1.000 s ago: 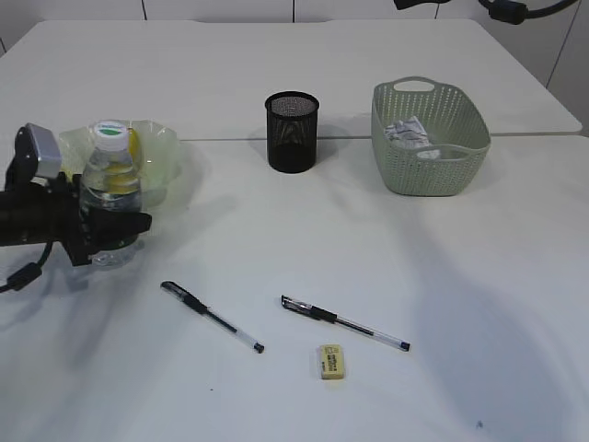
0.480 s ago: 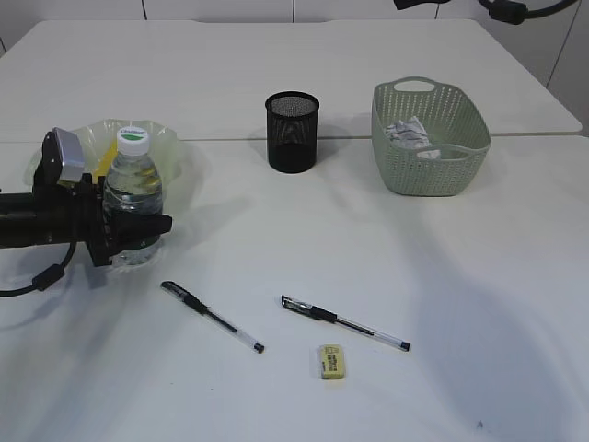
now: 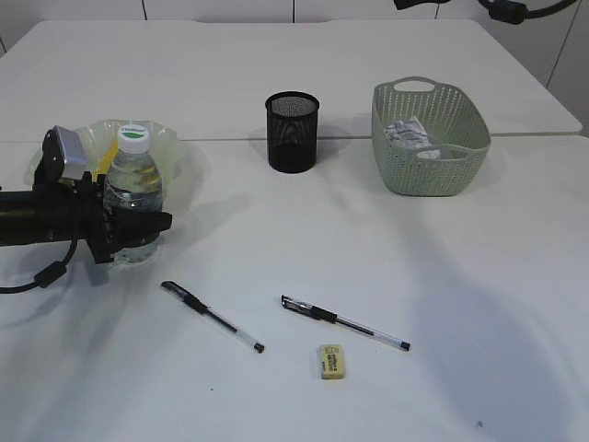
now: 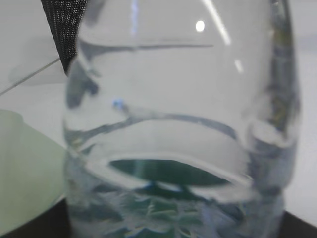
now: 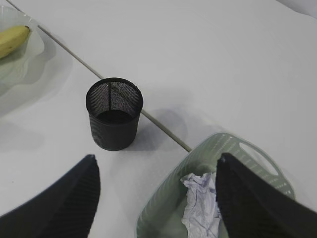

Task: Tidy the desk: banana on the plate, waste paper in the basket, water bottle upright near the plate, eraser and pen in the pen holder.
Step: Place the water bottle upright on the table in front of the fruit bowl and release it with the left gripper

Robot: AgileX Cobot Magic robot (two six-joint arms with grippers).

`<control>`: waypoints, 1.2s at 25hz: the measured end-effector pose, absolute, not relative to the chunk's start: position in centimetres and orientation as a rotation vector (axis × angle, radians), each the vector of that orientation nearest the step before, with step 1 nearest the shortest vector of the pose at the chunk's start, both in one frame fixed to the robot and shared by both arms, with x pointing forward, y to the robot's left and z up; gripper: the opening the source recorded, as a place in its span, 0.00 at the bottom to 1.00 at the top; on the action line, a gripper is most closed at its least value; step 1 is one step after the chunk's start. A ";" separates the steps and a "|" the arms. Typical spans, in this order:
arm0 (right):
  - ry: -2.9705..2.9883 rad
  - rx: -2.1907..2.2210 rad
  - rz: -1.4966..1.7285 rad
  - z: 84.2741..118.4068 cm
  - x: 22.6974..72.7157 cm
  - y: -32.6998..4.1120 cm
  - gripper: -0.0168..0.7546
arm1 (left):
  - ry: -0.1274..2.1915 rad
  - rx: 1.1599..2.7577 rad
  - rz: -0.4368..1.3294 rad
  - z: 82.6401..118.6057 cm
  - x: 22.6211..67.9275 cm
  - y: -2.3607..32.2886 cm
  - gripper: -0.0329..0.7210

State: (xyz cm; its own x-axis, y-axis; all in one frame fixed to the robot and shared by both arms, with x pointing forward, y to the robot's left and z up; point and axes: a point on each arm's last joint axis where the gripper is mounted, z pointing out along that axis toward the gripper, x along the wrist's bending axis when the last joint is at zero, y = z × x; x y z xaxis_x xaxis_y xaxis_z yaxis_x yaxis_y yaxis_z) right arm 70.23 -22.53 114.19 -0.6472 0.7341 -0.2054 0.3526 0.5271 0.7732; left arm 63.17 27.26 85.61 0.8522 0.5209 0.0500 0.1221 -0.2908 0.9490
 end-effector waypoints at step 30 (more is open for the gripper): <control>2.251 0.882 0.974 114.2 70.2 -22.5 0.72 | 0.537 1.834 0.392 85.6 63.2 27.3 0.57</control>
State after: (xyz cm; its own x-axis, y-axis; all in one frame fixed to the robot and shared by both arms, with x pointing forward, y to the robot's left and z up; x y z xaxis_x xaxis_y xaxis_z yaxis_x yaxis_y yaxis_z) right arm 70.23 -22.53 114.19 -0.6472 0.7341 -0.2054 0.3526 0.5271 0.7732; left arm 63.22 27.30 85.57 0.8408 0.5413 0.0029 0.1683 -0.2666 0.9490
